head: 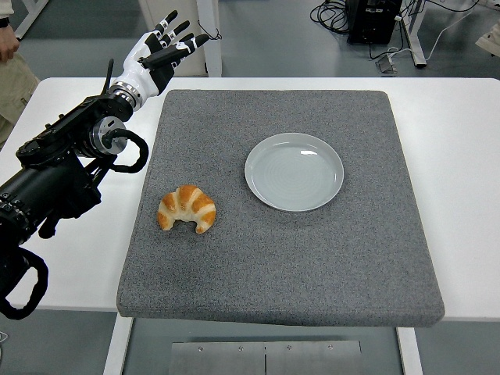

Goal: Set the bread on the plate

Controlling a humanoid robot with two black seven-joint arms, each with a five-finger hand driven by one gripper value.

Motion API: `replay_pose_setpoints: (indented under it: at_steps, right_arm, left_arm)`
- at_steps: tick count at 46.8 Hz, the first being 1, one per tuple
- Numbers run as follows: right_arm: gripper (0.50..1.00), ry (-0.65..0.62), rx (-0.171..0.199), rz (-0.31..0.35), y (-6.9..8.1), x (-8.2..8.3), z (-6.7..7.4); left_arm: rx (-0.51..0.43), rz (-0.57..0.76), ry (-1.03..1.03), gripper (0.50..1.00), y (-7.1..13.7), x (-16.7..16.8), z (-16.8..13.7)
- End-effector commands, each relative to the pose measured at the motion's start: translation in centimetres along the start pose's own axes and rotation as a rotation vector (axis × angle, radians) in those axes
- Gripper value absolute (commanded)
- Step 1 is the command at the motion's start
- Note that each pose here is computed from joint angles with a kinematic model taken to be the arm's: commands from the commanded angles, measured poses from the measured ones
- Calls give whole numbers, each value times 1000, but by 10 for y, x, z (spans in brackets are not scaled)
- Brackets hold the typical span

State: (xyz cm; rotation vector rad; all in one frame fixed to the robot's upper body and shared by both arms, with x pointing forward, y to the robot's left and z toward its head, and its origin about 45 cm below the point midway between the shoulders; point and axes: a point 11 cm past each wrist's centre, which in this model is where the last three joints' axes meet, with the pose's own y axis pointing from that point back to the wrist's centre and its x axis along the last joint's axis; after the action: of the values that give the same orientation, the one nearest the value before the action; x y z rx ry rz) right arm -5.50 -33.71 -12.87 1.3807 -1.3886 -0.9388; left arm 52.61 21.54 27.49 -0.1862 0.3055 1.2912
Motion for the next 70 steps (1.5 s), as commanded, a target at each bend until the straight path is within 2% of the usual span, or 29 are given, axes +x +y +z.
replay_pose_setpoints:
  at_steps: [1,10,18,26,50,59,70]
  right_arm:
    - [1000,0,0,0,0,0,0]
    - [1000,0,0,0,0,0,0]
    - [1000,0,0,0,0,0,0]
    - [1000,0,0,0,0,0,0]
    - [1000,0,0,0,0,0,0]
    - [1000,0,0,0,0,0,0]
    - [1000,0,0,0,0,0,0]
  left_arm:
    - [-3,0,7,972,0,0,2]
    - [67,-1,1,972,2,3,-8]
    - [61,-23,-21,972,5,4,5]
    - [105,-56,-115,972,10,4,0]
    - [107,-140,-262,972,31,-13,16]
    - [98,-220,-385,972,47,-23,27]
    - [91,-248,-548,972,61,-17,38]
